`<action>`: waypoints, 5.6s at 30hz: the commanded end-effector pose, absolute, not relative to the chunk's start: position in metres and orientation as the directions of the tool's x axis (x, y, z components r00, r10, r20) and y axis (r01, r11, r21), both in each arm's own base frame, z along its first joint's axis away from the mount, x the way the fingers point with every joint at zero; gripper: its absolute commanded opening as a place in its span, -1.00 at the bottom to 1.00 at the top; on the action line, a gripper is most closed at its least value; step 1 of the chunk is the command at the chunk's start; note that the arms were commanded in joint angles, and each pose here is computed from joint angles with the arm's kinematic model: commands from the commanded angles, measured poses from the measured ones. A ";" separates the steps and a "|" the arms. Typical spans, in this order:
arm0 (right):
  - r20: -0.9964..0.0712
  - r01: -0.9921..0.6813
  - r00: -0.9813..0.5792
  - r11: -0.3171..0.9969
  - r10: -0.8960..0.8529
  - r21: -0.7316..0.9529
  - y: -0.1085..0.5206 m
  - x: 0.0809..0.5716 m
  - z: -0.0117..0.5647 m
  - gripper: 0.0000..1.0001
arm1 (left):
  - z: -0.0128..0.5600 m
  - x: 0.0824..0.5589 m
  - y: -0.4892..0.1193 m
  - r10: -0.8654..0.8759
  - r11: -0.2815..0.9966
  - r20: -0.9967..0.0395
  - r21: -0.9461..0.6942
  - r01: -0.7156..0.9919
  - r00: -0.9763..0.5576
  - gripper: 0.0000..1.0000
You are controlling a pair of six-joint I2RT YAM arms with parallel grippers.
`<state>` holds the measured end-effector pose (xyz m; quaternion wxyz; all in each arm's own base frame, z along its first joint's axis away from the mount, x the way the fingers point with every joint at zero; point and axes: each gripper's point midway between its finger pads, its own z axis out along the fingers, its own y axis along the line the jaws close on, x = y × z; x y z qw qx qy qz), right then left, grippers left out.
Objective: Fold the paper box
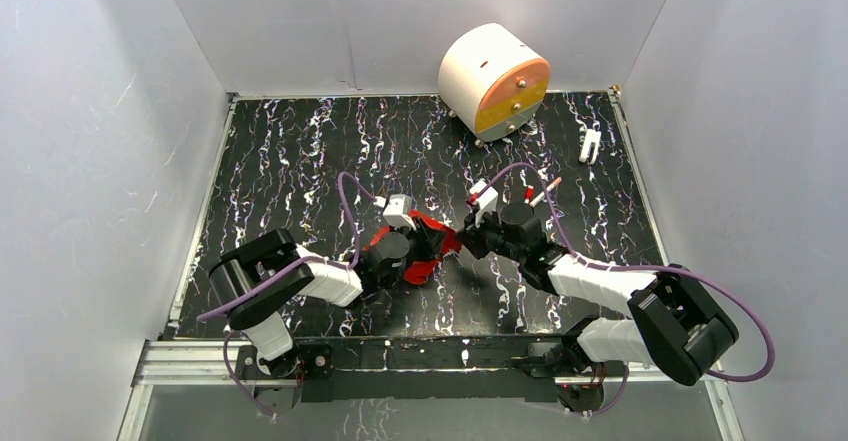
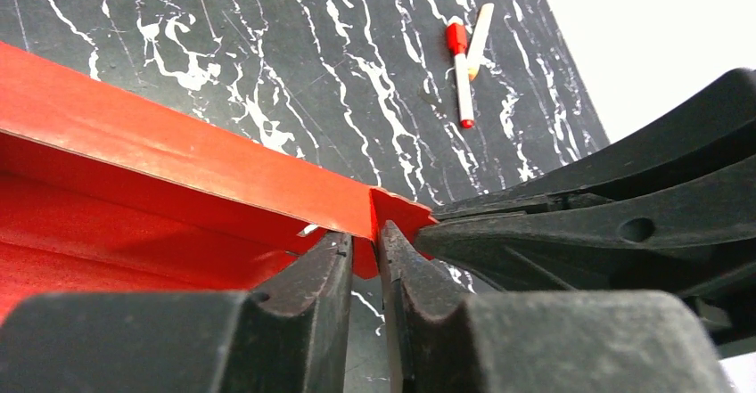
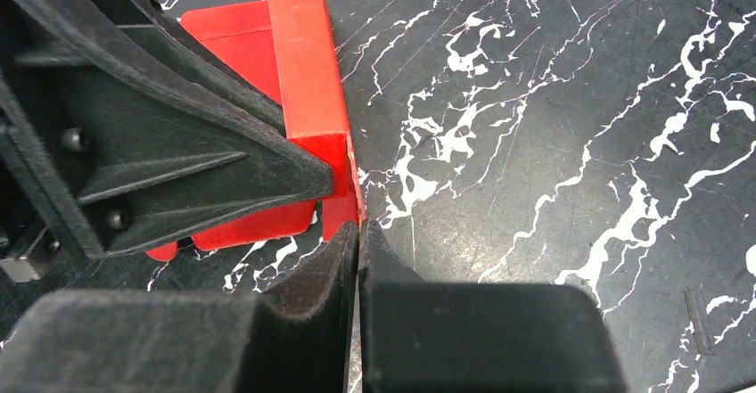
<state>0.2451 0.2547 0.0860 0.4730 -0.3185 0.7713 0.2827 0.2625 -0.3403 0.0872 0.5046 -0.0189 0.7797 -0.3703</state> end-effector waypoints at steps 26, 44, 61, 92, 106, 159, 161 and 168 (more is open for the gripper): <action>-0.973 -0.726 -0.211 0.682 -0.092 0.093 0.280 0.260 0.113 -0.35 | 0.082 0.270 -0.312 -0.079 0.842 -0.983 -0.156 0.516 -0.167 -1.00; -0.969 -0.718 -0.247 0.675 -0.018 0.171 0.281 0.245 0.122 -0.04 | 0.081 0.276 -0.304 -0.115 0.872 -0.979 -0.181 0.455 -0.169 -1.00; -0.972 -0.706 -0.233 0.689 -0.006 0.165 0.295 0.262 0.085 -0.52 | 0.079 0.275 -0.307 -0.118 0.864 -0.977 -0.189 0.467 -0.177 -1.00; -0.975 -0.751 -0.209 0.650 -0.070 0.114 0.301 0.255 0.085 -1.00 | 0.068 0.242 -0.299 0.227 0.844 -0.960 0.110 0.526 -0.163 0.25; -0.975 -0.760 -0.208 0.640 -0.080 0.110 0.303 0.251 0.083 -1.00 | 0.040 0.262 -0.301 0.296 0.875 -0.942 0.201 0.441 -0.160 0.27; -0.991 -0.874 -0.107 0.483 -0.079 0.056 0.298 0.238 0.116 -0.16 | 0.042 0.272 -0.270 -0.050 0.871 -0.924 -0.226 0.437 -0.378 -1.00; -0.992 -0.881 -0.101 0.471 -0.080 0.052 0.293 0.243 0.122 -0.15 | 0.044 0.272 -0.270 -0.058 0.867 -0.923 -0.235 0.440 -0.380 -1.00; -0.980 -0.899 -0.111 0.437 -0.163 0.029 0.292 0.262 0.108 -0.14 | 0.046 0.273 -0.272 -0.073 0.856 -0.920 -0.255 0.449 -0.385 -1.00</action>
